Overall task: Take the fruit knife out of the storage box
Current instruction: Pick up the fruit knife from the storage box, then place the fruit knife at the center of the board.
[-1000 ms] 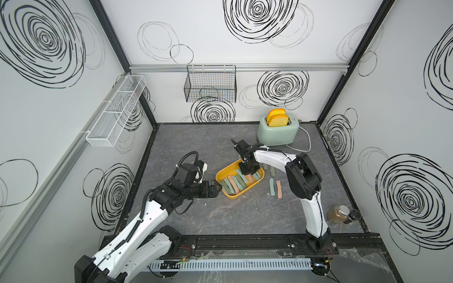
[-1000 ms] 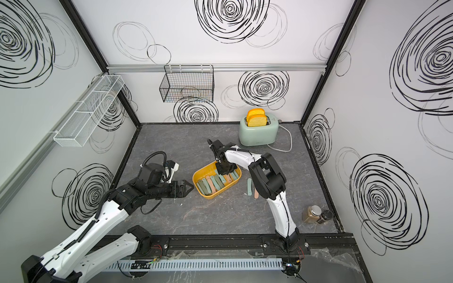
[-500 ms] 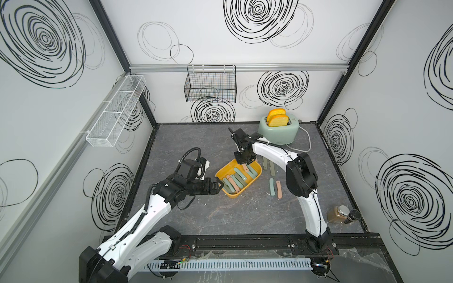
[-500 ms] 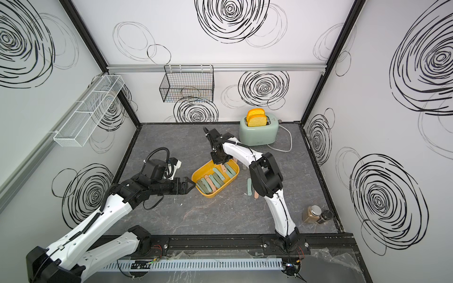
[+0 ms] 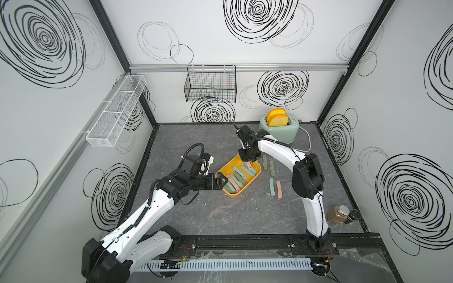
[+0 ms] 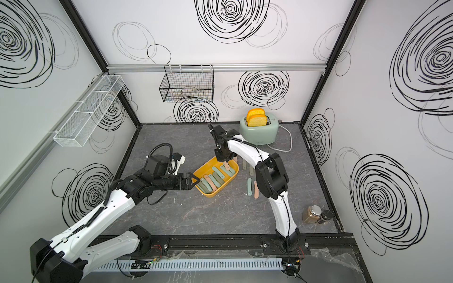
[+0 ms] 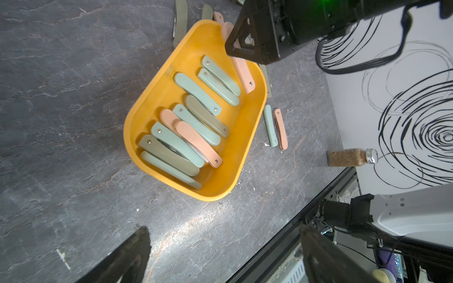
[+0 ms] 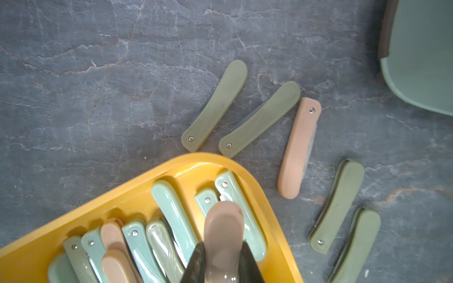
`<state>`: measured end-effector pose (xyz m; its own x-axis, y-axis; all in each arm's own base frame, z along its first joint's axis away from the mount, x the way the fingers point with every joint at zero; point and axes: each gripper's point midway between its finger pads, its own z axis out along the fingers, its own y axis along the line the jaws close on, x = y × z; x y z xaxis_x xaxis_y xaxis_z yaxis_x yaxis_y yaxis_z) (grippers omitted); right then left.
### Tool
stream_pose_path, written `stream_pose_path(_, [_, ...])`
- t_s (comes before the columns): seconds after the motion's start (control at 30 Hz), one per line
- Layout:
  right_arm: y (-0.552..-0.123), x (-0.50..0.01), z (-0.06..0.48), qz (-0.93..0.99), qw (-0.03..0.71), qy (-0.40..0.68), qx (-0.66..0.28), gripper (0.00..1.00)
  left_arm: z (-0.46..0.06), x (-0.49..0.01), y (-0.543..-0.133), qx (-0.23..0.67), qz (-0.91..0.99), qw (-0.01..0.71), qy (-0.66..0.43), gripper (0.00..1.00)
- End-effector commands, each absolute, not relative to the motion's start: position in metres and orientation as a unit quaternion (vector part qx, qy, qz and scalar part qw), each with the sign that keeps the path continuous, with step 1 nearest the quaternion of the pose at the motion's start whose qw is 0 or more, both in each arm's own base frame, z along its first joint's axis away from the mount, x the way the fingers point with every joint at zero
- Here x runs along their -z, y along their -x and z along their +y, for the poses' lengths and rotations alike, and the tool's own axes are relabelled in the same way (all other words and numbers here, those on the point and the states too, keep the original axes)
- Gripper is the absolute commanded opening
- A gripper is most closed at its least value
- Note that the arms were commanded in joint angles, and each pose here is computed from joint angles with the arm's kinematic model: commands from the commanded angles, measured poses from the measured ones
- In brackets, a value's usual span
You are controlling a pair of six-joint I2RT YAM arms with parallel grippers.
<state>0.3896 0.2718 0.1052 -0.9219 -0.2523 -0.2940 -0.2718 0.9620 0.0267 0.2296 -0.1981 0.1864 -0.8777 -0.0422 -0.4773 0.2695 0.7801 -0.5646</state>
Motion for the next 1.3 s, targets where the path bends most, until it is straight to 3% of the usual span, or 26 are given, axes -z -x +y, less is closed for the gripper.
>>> stream_pose_path(0.0, [-0.38,-0.135,0.252,0.98,0.162,0.099,-0.054,0.21,-0.218,-0.206,-0.235,0.348,0.896,0.263,-0.082,0.98])
stream_pose_path(0.27, [-0.344,-0.125,0.208,0.985,0.149,0.052,-0.064,0.21,-0.255,-0.2,-0.224,0.355,0.893,0.25,-0.118,0.98])
stream_pose_path(0.63, [-0.29,-0.067,0.187,0.992,0.097,0.02,-0.077,0.22,-0.272,-0.188,-0.207,0.352,0.895,0.234,-0.141,0.98])
stream_pose_path(1.27, [-0.276,-0.027,0.184,0.996,0.056,0.028,-0.07,0.29,-0.263,-0.187,-0.205,0.344,0.898,0.241,-0.131,0.98])
